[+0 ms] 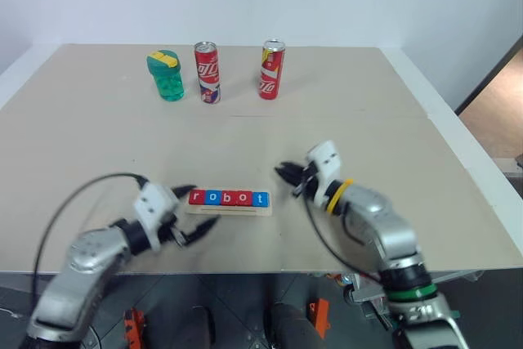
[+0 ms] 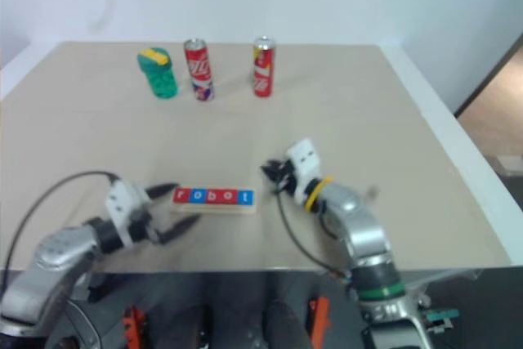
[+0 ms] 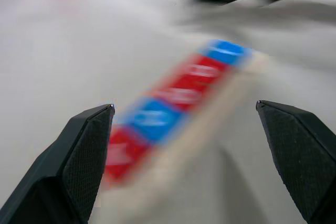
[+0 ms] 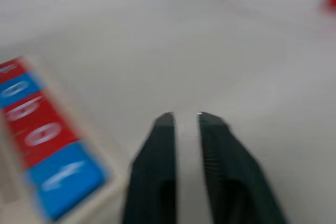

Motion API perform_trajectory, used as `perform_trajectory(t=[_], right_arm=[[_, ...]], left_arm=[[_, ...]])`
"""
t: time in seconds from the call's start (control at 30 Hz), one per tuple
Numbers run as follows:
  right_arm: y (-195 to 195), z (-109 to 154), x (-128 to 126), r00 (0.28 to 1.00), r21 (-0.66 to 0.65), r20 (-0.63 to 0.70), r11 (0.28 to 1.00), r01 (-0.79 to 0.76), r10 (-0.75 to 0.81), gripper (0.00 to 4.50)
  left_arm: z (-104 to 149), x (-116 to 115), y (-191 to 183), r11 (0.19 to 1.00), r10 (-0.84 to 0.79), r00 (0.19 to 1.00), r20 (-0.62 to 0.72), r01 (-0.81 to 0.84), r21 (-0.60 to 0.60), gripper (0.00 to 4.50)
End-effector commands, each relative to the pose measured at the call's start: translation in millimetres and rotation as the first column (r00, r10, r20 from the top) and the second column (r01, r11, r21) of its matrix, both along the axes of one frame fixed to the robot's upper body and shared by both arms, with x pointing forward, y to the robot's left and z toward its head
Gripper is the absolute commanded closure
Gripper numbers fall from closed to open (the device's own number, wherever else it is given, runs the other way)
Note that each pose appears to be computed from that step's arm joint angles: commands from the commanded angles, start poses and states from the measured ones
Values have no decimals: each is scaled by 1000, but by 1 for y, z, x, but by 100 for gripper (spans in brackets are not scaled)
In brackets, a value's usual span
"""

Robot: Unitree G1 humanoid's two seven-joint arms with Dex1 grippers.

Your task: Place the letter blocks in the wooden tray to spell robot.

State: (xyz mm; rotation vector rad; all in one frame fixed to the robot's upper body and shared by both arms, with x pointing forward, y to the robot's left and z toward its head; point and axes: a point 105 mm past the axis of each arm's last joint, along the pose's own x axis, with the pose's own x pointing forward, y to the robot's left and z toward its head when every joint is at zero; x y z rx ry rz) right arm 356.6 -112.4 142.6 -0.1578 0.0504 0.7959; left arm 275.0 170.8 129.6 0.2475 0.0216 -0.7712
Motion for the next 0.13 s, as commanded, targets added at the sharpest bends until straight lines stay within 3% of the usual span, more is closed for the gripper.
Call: perform_trajectory(t=[0.03,0.13], right_arm=[[-25,24,3,993,6,15,993,-114,114,225],[-45,20,-1,976,-29,-45,977,-213,211,119]], left_arm=[[17,15,48,992,109,993,34,-111,56,0],[22,24,80,979,184,983,31,-186,82,0]])
